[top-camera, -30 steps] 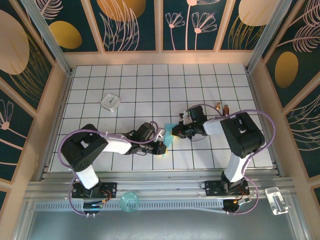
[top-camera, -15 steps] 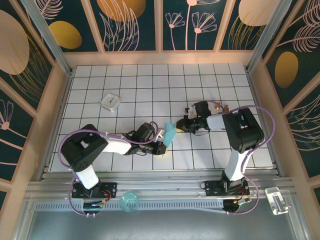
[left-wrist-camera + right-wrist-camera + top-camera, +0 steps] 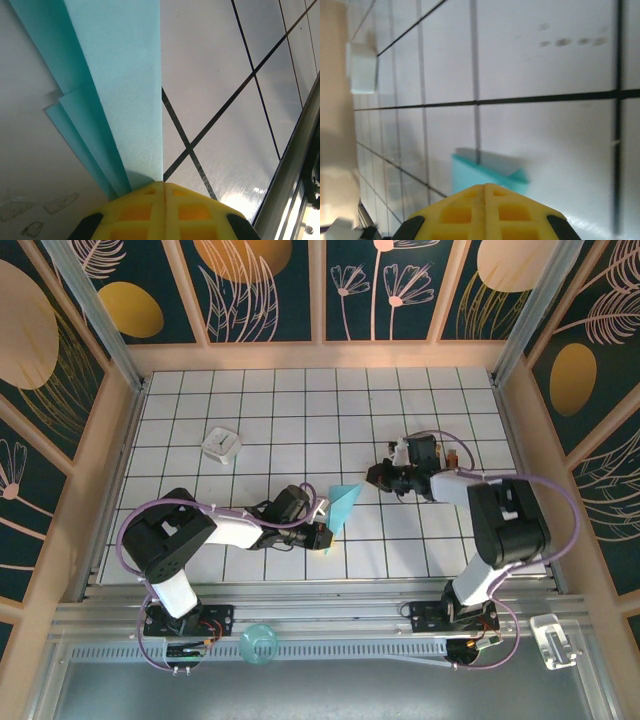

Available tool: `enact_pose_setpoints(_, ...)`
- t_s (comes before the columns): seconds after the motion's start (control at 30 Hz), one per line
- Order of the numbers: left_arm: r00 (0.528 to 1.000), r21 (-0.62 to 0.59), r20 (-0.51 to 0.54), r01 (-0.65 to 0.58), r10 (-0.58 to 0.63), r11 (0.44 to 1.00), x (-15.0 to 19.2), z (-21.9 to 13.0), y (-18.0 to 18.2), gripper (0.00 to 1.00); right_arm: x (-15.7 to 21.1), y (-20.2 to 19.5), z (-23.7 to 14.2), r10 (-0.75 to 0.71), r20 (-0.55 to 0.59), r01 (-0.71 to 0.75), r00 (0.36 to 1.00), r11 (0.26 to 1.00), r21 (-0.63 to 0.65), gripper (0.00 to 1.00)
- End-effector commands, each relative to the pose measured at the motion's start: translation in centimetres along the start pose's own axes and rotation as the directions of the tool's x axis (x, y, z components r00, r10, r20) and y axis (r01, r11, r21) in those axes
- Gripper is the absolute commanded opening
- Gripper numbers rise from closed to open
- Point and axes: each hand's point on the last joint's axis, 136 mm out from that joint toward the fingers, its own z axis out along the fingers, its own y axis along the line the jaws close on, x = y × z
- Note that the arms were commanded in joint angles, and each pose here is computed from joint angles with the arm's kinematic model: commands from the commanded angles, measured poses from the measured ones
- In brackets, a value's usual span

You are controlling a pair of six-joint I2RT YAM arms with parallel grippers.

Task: Fold a paper plane with a square sheet of paper (pick it up from the middle)
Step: Fold the wing for the fifth time at the center of the table.

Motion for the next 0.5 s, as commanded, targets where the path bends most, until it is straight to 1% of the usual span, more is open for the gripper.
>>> enact_pose_setpoints(0.0,0.964,-0.251,-0.193,0.134,-0.185,0.959,7.4,-0.2,6.6,0.0,2.6,1.5,0.0,-0.049,-0.022,0.049,0.999,0.999,-0.007,0.05)
enact_pose_setpoints(0.17,0.969,-0.227,-0.172,0.137,-0.178,0.964,6.1,-0.1,5.6,0.0,6.7,2.8,2.4,-0.069,-0.116,0.066,0.991,0.997,-0.034,0.05)
enact_pose_setpoints(0.27,0.971,-0.218,-0.166,0.132,-0.17,0.967,5.5,-0.2,5.1,0.0,7.7,2.5,3.9,-0.068,-0.151,0.063,0.986,0.997,-0.035,0.05)
enact_pose_setpoints(0.37,0.976,-0.194,-0.152,0.127,-0.158,0.973,4.6,-0.2,4.2,0.0,8.2,1.2,4.8,-0.059,-0.176,0.058,0.983,0.998,-0.014,0.04)
enact_pose_setpoints(0.4,0.978,-0.183,-0.144,0.121,-0.149,0.976,4.1,-0.2,3.8,0.02,8.4,0.9,5.0,-0.057,-0.186,0.056,0.981,0.998,-0.01,0.04)
enact_pose_setpoints(0.47,0.984,-0.155,-0.123,0.109,-0.129,0.982,2.7,-0.4,2.6,0.1,8.8,0.1,5.1,-0.051,-0.195,0.053,0.979,0.999,0.004,0.04)
